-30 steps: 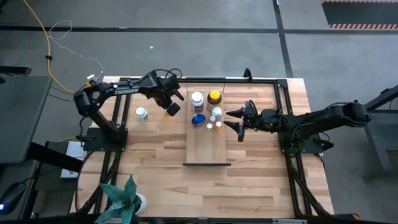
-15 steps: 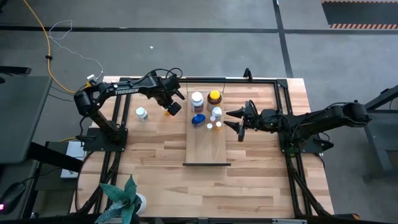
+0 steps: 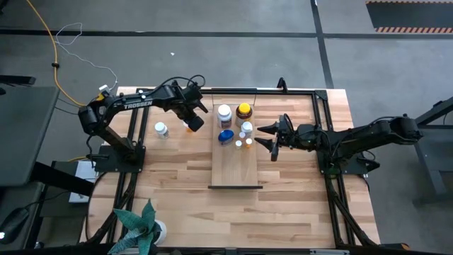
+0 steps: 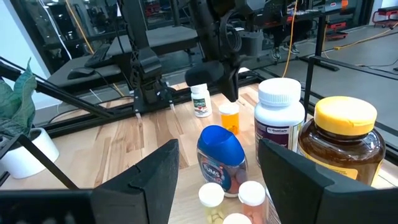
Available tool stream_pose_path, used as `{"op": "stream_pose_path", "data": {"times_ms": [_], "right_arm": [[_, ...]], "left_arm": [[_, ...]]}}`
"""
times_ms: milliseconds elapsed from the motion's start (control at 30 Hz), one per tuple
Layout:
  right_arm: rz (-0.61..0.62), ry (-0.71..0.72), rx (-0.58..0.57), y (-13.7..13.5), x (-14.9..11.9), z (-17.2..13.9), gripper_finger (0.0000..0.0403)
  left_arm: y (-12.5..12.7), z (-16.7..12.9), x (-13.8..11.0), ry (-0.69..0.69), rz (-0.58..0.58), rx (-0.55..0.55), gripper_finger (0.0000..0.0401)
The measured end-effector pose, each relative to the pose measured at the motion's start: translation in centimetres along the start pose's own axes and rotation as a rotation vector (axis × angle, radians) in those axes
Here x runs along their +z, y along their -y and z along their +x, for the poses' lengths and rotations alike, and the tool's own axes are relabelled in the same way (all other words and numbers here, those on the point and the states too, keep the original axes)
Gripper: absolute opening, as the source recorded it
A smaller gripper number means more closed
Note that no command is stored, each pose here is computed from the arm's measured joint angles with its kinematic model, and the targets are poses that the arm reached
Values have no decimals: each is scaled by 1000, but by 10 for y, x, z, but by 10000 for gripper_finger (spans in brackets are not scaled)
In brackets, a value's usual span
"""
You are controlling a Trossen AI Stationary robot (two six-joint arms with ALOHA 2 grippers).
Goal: Pick and place medicine bottles onto shelf by color
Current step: Put the medium orange pill bottle on the shelf
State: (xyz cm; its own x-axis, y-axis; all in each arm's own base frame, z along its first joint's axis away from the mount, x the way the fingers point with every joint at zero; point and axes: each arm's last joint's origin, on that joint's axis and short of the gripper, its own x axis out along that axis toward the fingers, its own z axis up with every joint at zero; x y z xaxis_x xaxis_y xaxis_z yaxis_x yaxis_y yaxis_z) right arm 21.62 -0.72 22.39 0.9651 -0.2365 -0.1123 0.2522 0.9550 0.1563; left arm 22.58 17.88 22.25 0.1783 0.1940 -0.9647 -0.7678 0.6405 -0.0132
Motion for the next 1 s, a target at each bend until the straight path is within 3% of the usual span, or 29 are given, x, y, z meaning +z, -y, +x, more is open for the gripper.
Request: {"op": "stream_pose_path", "data": {"times_ms": [400, 533, 700, 1000], "right_arm": [[1, 0, 0, 0, 0, 0, 211], [11, 0, 0, 0, 0, 0, 211], [18, 0, 0, 0, 0, 0, 211], [17, 0, 0, 0, 0, 0, 211]], "left_arm": [[-1, 0, -1, -3, -32, 26, 231], [-2, 0, -1, -10, -58, 27, 278], [-4, 0, -4, -45, -93, 35, 303], [-11, 2, -3, -61, -185, 9, 305]]}}
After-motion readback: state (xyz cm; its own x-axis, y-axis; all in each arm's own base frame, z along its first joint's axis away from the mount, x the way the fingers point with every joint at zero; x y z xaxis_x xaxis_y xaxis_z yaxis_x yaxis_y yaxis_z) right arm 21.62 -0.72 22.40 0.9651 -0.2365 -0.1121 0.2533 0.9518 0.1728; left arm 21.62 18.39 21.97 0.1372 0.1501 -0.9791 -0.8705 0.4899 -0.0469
